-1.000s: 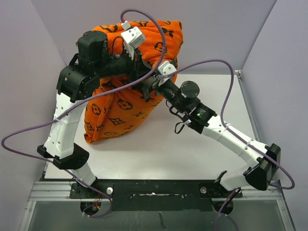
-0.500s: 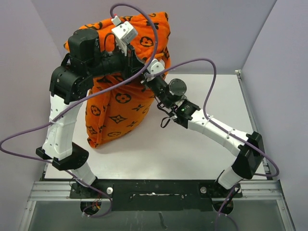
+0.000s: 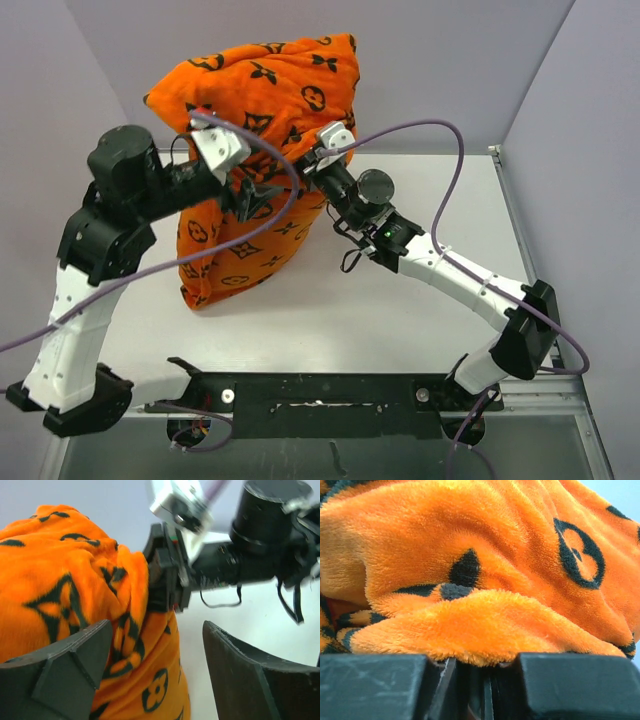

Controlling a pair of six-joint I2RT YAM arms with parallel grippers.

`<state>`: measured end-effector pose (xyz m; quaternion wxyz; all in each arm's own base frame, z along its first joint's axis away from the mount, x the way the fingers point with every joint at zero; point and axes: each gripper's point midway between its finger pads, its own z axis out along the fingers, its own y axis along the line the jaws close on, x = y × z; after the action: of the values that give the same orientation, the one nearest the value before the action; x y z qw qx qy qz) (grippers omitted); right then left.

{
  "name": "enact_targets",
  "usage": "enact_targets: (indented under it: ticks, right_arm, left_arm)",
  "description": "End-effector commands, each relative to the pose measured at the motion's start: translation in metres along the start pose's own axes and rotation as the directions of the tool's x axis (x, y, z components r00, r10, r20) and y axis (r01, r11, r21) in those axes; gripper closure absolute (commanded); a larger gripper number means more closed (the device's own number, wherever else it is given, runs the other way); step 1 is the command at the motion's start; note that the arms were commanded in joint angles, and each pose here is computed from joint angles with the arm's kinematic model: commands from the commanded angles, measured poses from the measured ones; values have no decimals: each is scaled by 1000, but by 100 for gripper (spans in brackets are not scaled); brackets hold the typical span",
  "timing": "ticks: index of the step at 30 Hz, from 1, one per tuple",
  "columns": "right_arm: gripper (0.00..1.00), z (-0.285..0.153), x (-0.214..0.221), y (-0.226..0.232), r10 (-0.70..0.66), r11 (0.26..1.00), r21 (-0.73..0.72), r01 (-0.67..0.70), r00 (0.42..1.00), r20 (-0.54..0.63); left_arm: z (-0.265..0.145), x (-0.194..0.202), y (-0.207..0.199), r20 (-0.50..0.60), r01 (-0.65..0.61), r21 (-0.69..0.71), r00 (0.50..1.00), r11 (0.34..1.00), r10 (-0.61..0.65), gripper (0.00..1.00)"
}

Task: Remove the pillowcase from the pillow
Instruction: Remove the pillow from the pillowcase.

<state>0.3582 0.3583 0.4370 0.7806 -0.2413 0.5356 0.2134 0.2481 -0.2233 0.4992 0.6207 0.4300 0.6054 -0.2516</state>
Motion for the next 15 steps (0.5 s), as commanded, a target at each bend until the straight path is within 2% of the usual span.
enact_targets:
  ticks: [1,5,7,11,15]
  right_arm:
    - [100,-8,-23,-4,96,995,9,-96,995,14]
    - [100,-9,-31,6,112,994,-15,-111,994,20]
    - [100,-9,-34,12,122,992,-22,-121,992,21]
    - [100,-10,-36,23,138,990,-36,-137,990,15]
    - [100,-12,-36,28,149,988,-39,-149,989,7]
  left_arm:
    - [-13,-18,3,111,-258,-73,958,963,265,23]
    - [-5,-15,13,119,-378,-153,910,913,396,12]
    - [5,-15,20,118,-433,-215,878,875,464,11]
    - [19,-22,16,145,-582,-269,764,768,629,12]
    - [32,-18,26,77,-690,-333,659,642,748,18]
